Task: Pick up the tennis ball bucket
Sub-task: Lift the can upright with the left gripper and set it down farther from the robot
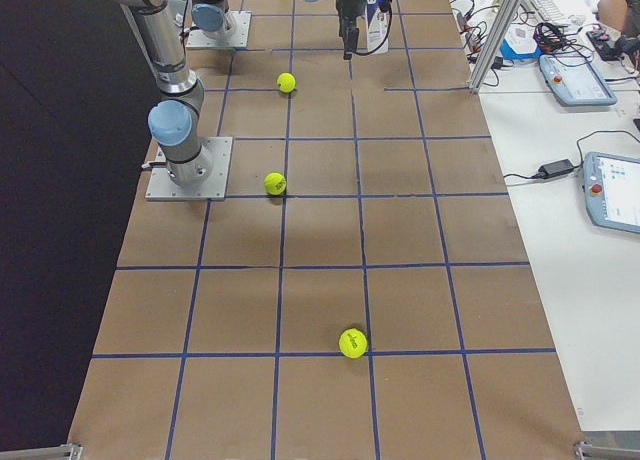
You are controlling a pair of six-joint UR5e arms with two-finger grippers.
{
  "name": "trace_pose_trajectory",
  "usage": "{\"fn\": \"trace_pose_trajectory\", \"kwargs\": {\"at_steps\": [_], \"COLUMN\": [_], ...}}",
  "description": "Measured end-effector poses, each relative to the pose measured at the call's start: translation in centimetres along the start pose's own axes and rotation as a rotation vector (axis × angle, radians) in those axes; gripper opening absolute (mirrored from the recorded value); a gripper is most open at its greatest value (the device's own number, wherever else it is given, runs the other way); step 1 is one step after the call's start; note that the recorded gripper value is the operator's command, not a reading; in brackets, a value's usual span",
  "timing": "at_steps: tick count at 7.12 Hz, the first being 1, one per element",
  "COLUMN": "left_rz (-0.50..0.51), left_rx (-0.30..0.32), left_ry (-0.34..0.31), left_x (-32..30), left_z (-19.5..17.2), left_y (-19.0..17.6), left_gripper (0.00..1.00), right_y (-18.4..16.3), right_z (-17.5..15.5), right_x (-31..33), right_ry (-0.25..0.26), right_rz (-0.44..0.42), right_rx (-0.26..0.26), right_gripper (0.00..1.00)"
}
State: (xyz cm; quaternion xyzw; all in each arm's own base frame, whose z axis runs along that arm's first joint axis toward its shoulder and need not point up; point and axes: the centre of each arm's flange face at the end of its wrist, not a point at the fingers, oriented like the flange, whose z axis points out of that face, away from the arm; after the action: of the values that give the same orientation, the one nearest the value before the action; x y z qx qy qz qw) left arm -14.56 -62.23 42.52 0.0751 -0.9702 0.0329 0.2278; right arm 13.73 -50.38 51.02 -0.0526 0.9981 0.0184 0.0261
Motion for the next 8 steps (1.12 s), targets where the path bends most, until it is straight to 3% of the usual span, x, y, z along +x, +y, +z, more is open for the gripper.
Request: {"fn": "trace_pose_trajectory", "kwargs": {"at_steps": [1,3,5,7,8], "left_rz": [0.076,0.284,0.443,0.496,0.508], "left_rx": [0.001,-0.021,-0.074,-0.112,-0.124], "left_ry": [-0.136,-0.352,-0.462,-0.481,-0.482], "left_x": [3.3,7.9,10.2,10.1,10.1], "left_z": [-0.3,2.9,7.0,11.1,12.5], "left_y": [-1.3,-2.3,-2.3,-3.1,-3.2], "left_gripper": [0.0,0.0,0.0,0.02,0.39], "right_y": [-0.1,-0.6,-1.0,-1.6,-2.0], "right_z": [-0.5,0.1,0.9,2.1,2.6], "right_x": [0.2,0.3,0.2,-1.1,-1.6], "right_ry": [-0.002,-0.004,-0.005,-0.006,-0.005], "right_rz": [0.001,-0.001,-0.005,-0.033,-0.042], "right_rx": [0.007,-0.006,-0.021,-0.046,-0.055], "right_gripper": [1.0,1.0,1.0,1.0,1.0]}}
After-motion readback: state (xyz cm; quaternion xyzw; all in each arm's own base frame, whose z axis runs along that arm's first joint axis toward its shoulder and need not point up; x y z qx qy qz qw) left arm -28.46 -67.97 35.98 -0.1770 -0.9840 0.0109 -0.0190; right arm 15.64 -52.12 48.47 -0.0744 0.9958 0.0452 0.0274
